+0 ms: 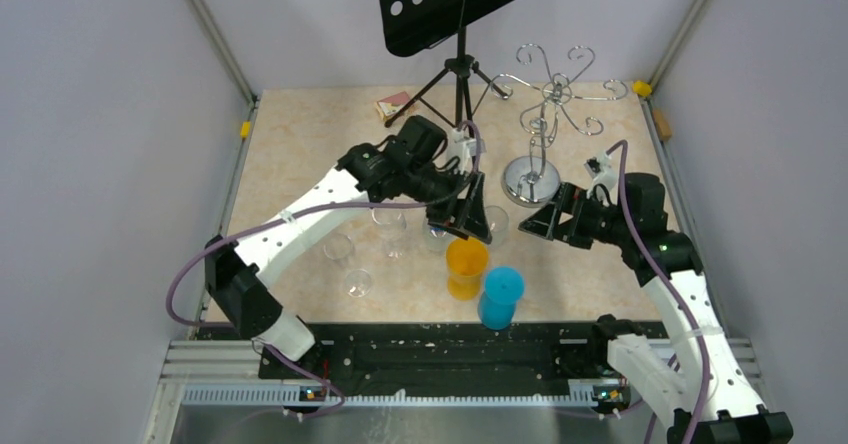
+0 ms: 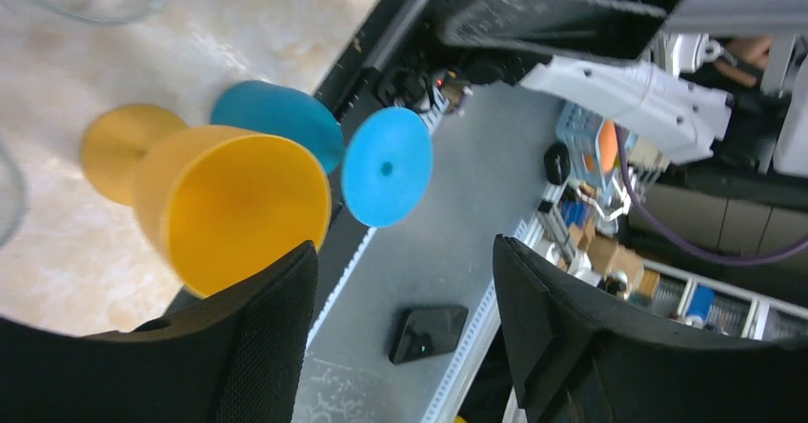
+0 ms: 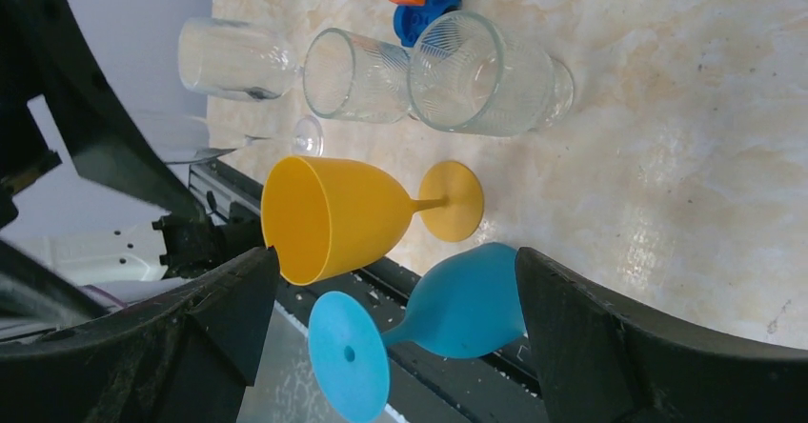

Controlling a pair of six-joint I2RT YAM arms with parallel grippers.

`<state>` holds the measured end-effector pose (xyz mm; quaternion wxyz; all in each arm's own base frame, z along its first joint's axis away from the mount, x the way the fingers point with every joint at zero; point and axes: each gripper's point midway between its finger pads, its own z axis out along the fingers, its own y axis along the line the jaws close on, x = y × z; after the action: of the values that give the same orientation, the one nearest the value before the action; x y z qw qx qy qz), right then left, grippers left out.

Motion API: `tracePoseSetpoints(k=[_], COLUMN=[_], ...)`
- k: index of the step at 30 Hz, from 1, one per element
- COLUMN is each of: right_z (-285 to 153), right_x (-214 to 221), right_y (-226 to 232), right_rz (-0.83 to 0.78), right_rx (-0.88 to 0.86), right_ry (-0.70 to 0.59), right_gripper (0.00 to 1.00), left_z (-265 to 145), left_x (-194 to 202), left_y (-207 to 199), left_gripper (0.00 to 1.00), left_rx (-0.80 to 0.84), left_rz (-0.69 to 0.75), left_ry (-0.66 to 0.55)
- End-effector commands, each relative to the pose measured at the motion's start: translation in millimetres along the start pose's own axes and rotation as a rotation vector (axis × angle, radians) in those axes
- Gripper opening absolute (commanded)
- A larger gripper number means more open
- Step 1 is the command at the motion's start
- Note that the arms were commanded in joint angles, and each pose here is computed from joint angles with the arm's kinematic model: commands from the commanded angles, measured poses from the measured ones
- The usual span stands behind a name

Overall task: Place the wine glass upside down on the wine glass rack
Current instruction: Pick up the wine glass at the center of the board.

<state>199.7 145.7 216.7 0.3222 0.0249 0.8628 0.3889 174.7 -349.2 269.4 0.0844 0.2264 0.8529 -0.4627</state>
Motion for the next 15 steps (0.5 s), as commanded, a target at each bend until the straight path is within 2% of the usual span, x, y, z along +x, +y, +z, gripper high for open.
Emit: tracePoseSetpoints(k=[1, 7, 15], right_z=[-0.5, -0.8, 3.0], right_x=[-2.7, -5.7, -4.5], right_y=[-8.8, -12.4, -16.8], right_rz=[0.021, 0.025, 0.037], right_rx=[0.038, 0.055, 0.061], right_ry=[-0.023, -0.046, -0.041], right_gripper=[0.96, 0.96, 0.96], left_z=[8.5, 19.8, 33.7], left_x=[20.3, 40.0, 56.9], left_y=[-23.4, -10.5, 14.5], left_gripper=[0.70, 0.68, 0.63], left_rx=[0.055, -0.020, -0.248], left_rz=[0.119, 0.160, 0.303], left_ry=[0.117, 0.231, 0.264])
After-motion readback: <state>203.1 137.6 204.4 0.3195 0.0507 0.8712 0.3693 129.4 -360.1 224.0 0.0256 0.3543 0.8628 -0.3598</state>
